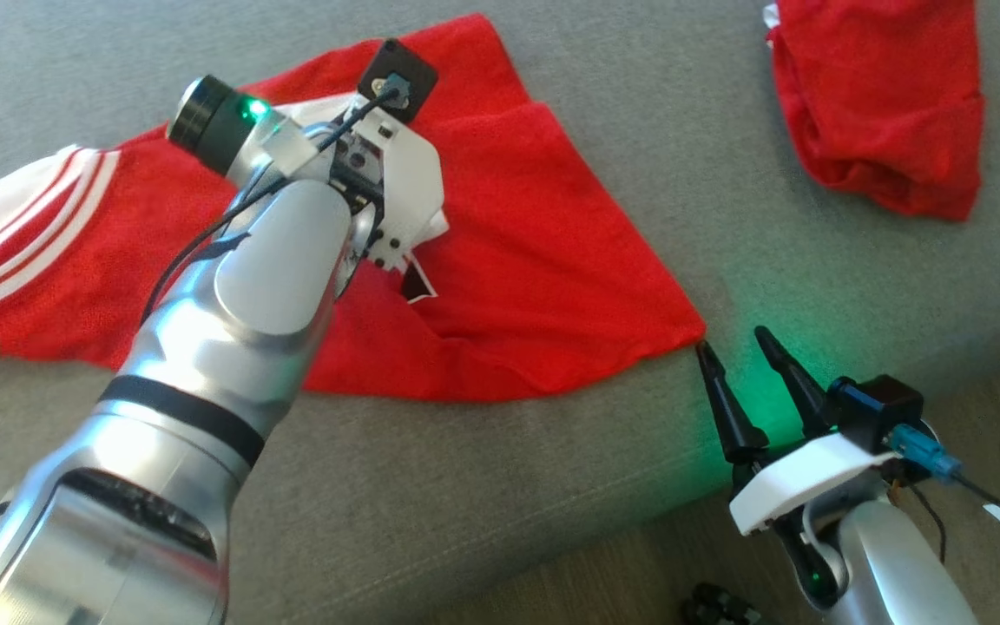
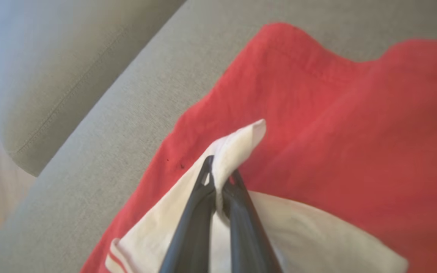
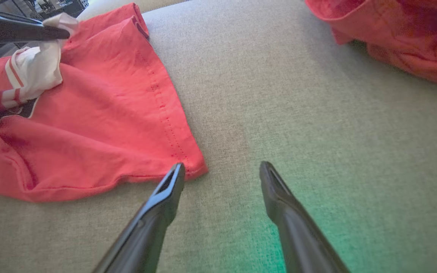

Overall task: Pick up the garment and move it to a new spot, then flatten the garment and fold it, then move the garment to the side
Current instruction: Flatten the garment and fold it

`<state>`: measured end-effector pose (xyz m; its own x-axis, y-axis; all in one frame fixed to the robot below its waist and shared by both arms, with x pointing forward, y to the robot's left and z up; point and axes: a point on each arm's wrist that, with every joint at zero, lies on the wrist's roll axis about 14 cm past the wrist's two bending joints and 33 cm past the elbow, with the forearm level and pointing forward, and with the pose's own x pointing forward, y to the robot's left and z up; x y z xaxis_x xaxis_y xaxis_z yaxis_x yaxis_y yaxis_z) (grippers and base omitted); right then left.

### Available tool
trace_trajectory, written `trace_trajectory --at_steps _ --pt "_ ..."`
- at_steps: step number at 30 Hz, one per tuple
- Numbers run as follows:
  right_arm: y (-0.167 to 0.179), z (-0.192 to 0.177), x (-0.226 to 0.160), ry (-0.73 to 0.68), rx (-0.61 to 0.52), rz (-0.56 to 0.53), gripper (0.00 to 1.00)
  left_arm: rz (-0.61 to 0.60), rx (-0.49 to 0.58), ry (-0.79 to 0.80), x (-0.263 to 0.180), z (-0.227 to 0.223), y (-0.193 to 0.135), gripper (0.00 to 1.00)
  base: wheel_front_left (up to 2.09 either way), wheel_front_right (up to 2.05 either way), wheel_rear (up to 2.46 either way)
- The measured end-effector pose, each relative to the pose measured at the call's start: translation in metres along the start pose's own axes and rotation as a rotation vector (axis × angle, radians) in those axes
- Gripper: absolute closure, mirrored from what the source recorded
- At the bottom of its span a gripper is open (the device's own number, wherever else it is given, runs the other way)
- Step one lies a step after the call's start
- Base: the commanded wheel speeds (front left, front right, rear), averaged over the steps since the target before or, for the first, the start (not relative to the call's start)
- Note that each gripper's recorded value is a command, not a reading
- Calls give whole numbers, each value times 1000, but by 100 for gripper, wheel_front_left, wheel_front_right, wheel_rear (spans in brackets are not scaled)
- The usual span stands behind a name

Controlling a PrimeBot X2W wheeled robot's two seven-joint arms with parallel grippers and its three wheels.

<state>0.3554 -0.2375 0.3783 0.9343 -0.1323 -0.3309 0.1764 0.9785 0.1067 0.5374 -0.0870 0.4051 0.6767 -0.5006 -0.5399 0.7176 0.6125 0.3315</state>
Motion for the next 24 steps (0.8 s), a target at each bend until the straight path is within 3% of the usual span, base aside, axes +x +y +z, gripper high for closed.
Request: trace_trajectory --at_steps 4,8,13,17,20,24 --pt "10 3 4 -11 4 29 0 32 -116 -190 -14 37 17 100 0 0 0" --pt "19 6 8 -21 17 57 0 74 -399 -395 -44 62 43 100 0 0 0" --pt "28 -7 8 13 32 76 0 141 -626 -455 -91 9 53 100 0 0 0" --pt "36 -9 12 21 34 100 0 225 -708 -468 -126 -23 64 100 0 0 0" --pt "45 -10 18 26 36 122 0 355 -803 -510 -173 -47 73 100 0 0 0" --pt "45 -16 21 47 32 120 0 440 -883 -471 -203 -76 67 100 0 0 0"
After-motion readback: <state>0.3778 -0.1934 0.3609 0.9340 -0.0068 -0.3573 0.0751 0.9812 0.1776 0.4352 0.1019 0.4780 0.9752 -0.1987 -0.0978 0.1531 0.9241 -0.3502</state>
